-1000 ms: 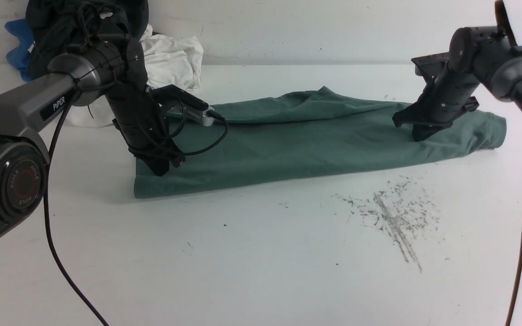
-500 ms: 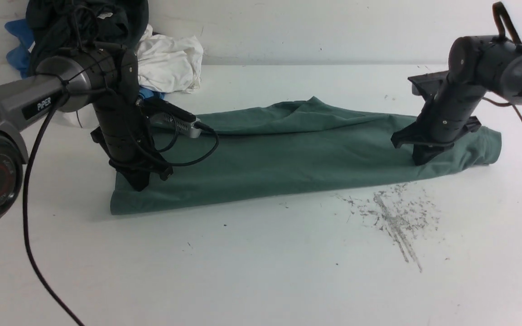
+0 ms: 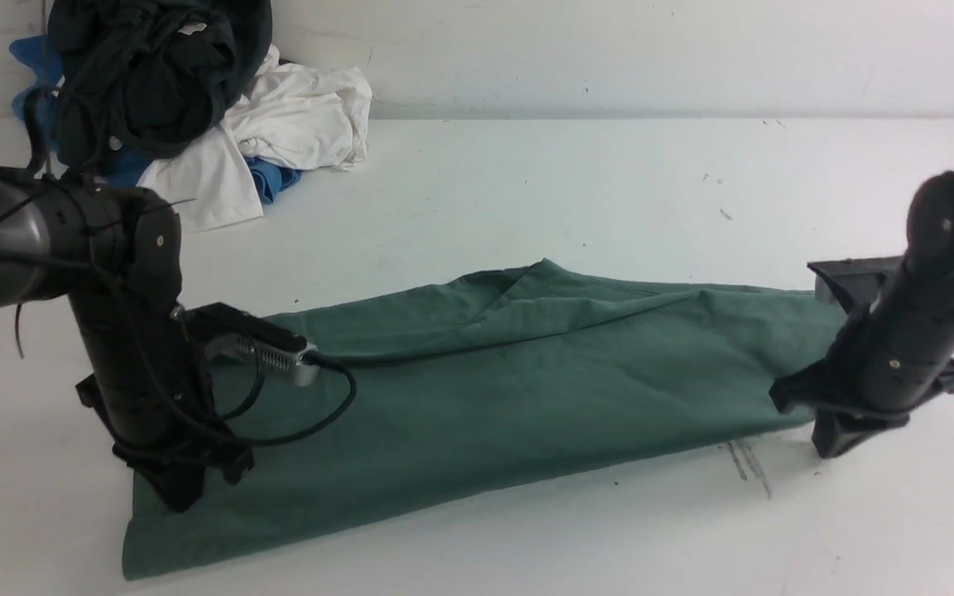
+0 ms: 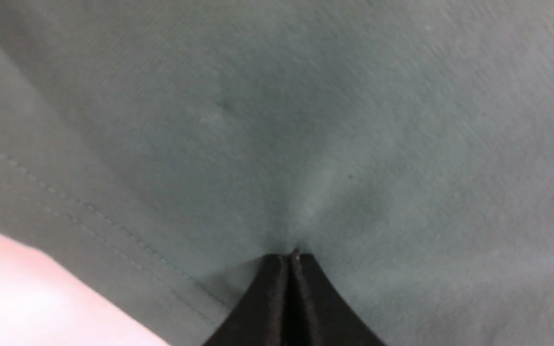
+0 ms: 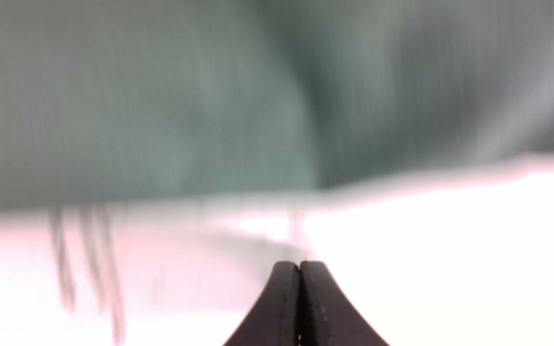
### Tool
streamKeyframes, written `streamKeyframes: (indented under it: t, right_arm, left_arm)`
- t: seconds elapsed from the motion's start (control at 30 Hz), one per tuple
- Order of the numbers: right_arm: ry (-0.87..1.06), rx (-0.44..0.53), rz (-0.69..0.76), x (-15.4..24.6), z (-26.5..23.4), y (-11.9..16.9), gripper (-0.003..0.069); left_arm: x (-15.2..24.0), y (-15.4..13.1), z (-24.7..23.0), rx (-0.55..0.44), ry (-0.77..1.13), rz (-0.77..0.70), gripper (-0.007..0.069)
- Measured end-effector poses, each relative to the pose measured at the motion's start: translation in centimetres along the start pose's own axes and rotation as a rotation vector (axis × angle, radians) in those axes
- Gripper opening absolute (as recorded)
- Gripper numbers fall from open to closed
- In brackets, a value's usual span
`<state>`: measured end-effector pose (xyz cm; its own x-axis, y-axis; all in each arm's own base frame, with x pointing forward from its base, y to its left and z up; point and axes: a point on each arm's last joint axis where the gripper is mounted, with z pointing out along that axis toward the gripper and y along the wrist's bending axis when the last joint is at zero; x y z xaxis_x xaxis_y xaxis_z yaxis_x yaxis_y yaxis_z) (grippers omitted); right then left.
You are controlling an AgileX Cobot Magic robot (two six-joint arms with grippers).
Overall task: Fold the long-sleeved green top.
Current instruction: Use both arms to drag the lower edge of the fabric forward and fold it over the upper edge
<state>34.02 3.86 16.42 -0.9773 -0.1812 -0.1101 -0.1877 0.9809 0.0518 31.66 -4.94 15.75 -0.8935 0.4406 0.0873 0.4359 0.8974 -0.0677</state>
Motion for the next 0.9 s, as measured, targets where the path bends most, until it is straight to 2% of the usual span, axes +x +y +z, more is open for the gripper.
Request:
streamKeyframes:
  t: [0.13,0.23,0.27,0.43,0.53,0.63,0.9]
  right_arm:
    - [-0.061,0.007,-0.001,1.7,-2.1,0.3,-0.0006]
    - [-0.226,0.023,-0.02,1.4,-6.3,0.5,-0.0006]
    - [-0.23,0.023,-0.021,1.5,-6.4,0.5,-0.0006]
    - [-0.426,0.055,-0.067,-2.2,-10.8,0.4,-0.0006]
    - [-0.433,0.077,-0.086,-4.1,-10.1,0.0,-0.0006]
    - [-0.409,0.125,-0.121,-6.6,-7.1,-0.7,-0.0006]
    - [-0.261,0.168,-0.138,-7.8,0.6,-1.9,-0.0006]
  left_arm:
    - [1.3,-0.5,-1.5,-0.015,-0.045,-0.003,-0.0007]
    - [2.1,-0.9,-5.4,-0.064,-0.194,0.001,-0.0007]
    - [2.1,-0.9,-5.5,-0.065,-0.197,0.001,-0.0007]
    - [2.5,-1.1,-9.2,-0.113,-0.346,0.006,-0.0007]
    - [2.3,-1.1,-9.3,-0.115,-0.349,0.006,-0.0007]
    - [2.0,-1.0,-8.6,-0.108,-0.327,0.006,-0.0007]
    - [0.8,-0.5,-6.5,-0.094,-0.283,0.002,-0.0007]
